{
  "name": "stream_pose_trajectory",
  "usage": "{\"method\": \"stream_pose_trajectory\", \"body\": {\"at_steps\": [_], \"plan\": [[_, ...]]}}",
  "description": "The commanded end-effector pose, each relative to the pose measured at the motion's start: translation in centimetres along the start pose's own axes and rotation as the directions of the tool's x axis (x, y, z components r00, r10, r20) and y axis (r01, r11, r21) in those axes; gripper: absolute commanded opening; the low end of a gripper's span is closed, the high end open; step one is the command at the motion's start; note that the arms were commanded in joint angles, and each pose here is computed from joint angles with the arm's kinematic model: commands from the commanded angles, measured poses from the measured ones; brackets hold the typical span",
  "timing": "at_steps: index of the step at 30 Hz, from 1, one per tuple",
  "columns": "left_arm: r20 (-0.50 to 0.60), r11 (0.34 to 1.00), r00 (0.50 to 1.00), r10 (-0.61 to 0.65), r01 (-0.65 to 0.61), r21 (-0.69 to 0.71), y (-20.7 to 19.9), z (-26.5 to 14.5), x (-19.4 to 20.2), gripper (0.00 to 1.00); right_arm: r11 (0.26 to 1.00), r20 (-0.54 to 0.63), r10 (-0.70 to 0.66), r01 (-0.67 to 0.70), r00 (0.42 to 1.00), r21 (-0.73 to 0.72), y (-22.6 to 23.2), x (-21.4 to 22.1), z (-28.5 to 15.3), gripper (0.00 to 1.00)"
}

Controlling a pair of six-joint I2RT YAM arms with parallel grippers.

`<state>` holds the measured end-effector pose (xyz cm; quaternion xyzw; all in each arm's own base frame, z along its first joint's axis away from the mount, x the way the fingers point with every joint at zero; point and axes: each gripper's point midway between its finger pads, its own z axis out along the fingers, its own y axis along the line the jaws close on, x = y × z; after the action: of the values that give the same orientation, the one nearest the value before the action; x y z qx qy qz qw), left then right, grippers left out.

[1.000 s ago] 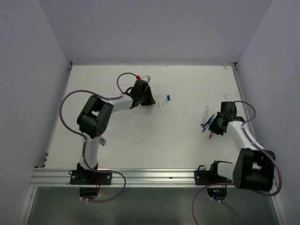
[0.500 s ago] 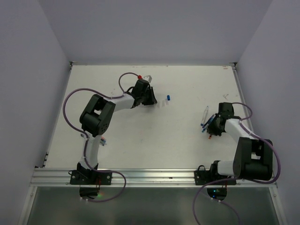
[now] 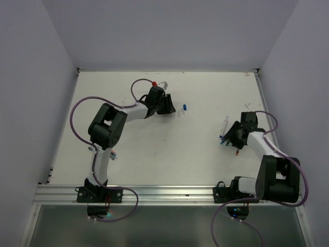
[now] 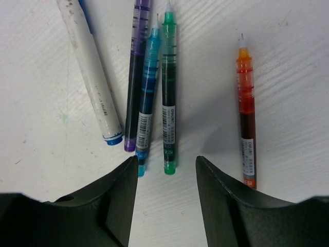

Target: Open the pen caps

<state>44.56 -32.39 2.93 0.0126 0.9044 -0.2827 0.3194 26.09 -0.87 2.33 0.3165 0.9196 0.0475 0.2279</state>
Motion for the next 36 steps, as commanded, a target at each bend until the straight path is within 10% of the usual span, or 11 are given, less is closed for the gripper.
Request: {"method": "stream_pose_trajectory", "body": {"at_steps": [1, 9, 11, 17, 24, 36], "plan": [[0.0, 1.0, 1.0, 0.009, -0.009, -0.003, 0.2, 0.0, 0.2, 0.47, 1.0, 0.041, -0.011, 0.011, 0.999, -0.017, 0.1, -0.6, -1.3, 0.53], [0.031, 1.0, 1.0, 0.002, -0.001, -0.028, 0.2, -1.7, -0.6, 0.63, 0.994, 0.159, -0.085, 0.095, 0.984, -0.059, 3.4, -3.2, -5.8, 0.75], [0.063, 0.999, 0.998, -0.004, 0.007, -0.035, 0.0, -2.8, -1.5, 0.65, 0.989, 0.213, -0.126, 0.138, 0.969, -0.045, 4.9, -3.9, -7.4, 0.98], [0.167, 0.959, 0.985, -0.049, 0.094, -0.269, 3.4, -8.8, -3.5, 0.65, 0.934, 0.218, -0.32, 0.346, 0.922, -0.089, 12.1, -1.3, -8.9, 0.99], [0.268, 0.733, 0.939, -0.217, 0.338, -0.59, 12.5, -19.6, -0.7, 0.82, 0.829, 0.17, -0.504, 0.529, 0.847, -0.18, 18.0, 3.2, -7.3, 0.98], [0.385, 0.579, 0.866, -0.319, 0.5, -0.644, 19.0, -27.4, 3.5, 0.8, 0.767, 0.129, -0.556, 0.567, 0.821, -0.3, 19.4, 7.1, -5.4, 0.95]]}}
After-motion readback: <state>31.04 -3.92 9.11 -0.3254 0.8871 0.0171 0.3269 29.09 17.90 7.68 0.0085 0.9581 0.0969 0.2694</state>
